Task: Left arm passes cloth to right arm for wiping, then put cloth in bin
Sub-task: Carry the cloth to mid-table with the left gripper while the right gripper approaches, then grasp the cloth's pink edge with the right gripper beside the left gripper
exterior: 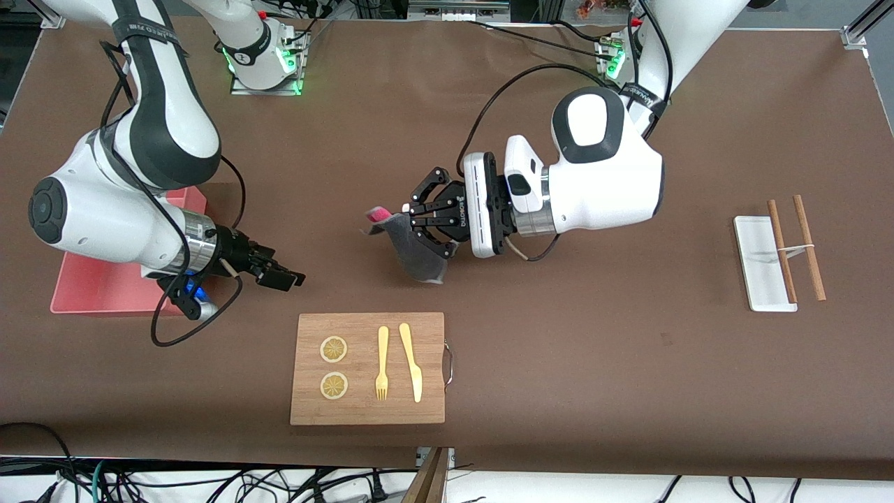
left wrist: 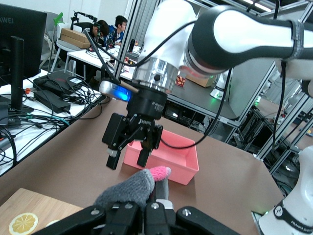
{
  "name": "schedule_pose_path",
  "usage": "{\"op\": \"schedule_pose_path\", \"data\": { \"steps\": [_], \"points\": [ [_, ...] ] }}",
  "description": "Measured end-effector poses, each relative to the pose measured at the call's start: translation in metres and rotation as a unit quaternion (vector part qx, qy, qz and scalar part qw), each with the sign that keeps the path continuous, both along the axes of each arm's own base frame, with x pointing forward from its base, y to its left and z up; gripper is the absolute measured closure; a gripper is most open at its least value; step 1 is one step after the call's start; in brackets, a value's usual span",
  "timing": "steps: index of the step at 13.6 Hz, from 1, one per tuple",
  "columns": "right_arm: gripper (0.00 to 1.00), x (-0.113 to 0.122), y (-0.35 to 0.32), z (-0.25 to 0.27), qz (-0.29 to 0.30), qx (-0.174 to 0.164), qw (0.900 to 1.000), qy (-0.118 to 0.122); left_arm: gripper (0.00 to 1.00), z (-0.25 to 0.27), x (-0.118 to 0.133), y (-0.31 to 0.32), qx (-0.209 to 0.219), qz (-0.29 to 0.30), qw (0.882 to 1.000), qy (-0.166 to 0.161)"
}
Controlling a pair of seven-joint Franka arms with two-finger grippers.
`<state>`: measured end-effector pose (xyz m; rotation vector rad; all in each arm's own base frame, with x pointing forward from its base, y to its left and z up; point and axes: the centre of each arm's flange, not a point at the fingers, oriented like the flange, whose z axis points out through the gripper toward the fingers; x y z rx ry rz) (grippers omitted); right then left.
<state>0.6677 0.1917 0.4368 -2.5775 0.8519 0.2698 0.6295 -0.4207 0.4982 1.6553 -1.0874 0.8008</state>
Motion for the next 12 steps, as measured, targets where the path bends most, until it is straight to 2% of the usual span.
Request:
{"op": "schedule_pose_path", "data": {
  "steps": [6, 9, 12],
  "points": [
    [0.00, 0.002, 0.025, 0.026, -0.066, 0.047, 0.997, 0.014, 0.98, 0.006, 0.000, -0.003, -0.003, 0.007, 1.000, 0.001],
    [0.00, 0.003, 0.028, 0.032, -0.096, 0.083, 0.991, 0.034, 0.98, 0.006, -0.001, -0.004, -0.003, 0.011, 1.000, 0.002],
    [0.00, 0.004, 0.033, 0.044, -0.131, 0.104, 0.984, 0.052, 0.98, 0.006, -0.001, -0.004, -0.003, 0.011, 1.000, 0.002]
  ]
}}
